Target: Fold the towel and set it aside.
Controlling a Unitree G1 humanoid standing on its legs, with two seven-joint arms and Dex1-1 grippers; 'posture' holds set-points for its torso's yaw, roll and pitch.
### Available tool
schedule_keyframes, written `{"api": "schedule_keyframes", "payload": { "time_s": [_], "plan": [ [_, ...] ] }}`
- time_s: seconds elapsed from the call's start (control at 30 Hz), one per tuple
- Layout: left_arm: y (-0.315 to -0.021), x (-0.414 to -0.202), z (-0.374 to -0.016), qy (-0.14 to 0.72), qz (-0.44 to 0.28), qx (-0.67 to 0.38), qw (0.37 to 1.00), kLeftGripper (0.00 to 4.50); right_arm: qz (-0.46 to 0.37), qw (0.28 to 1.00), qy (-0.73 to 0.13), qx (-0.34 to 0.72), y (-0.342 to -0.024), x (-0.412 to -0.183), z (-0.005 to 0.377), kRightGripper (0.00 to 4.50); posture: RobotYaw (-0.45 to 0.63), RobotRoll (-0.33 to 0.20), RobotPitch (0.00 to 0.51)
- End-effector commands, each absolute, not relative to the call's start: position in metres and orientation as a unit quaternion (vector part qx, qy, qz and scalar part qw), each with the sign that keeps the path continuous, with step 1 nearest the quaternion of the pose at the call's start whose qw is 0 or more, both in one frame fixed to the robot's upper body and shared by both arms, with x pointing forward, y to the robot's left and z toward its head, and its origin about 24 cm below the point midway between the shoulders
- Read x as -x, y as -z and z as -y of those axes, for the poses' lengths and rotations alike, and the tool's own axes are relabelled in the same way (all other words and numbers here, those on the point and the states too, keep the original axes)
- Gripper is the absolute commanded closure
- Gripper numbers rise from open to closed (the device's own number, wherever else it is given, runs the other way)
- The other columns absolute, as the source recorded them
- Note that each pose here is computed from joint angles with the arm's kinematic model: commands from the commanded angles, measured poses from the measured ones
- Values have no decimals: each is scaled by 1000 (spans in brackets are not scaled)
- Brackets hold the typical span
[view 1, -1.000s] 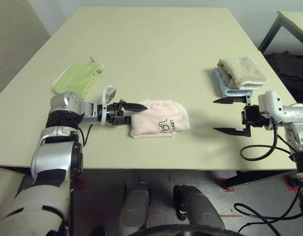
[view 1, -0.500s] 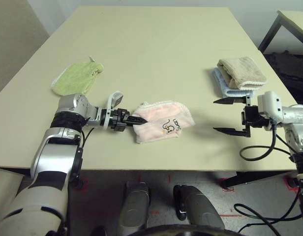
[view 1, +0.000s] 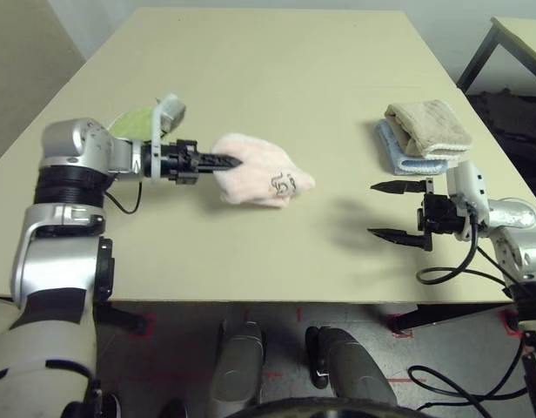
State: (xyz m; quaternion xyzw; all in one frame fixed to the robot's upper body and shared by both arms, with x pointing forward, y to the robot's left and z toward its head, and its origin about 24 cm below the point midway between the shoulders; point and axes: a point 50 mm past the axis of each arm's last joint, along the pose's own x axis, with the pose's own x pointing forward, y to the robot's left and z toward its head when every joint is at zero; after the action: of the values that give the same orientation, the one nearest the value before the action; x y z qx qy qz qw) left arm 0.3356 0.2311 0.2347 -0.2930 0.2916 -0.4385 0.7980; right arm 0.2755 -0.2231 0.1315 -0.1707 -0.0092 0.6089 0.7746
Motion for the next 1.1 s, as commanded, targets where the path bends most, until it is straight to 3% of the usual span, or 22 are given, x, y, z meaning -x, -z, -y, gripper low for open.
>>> {"api": "schedule_keyframes", "payload": {
  "time_s": [0.03,0.27,0.6,0.8,1.1],
  "plan": [
    [-259,-343,-249,409,-219,282,840,4484,7,772,-615,160,-129,-275,219,0,48,0,146],
    [-279,-354,-295,294,-100,256,916,4484,11,778,-608,156,-134,-280,220,0,52,0,142],
    [-255,-350,-354,110,11,256,960,4484,9,782,-604,154,-134,-281,221,0,58,0,144],
    [-236,-354,-357,84,29,258,962,4484,7,783,-605,146,-133,-283,219,0,80,0,147],
    [-245,-354,-361,61,60,243,966,4484,3,785,-603,145,-134,-281,221,0,70,0,151]
  ]
}}
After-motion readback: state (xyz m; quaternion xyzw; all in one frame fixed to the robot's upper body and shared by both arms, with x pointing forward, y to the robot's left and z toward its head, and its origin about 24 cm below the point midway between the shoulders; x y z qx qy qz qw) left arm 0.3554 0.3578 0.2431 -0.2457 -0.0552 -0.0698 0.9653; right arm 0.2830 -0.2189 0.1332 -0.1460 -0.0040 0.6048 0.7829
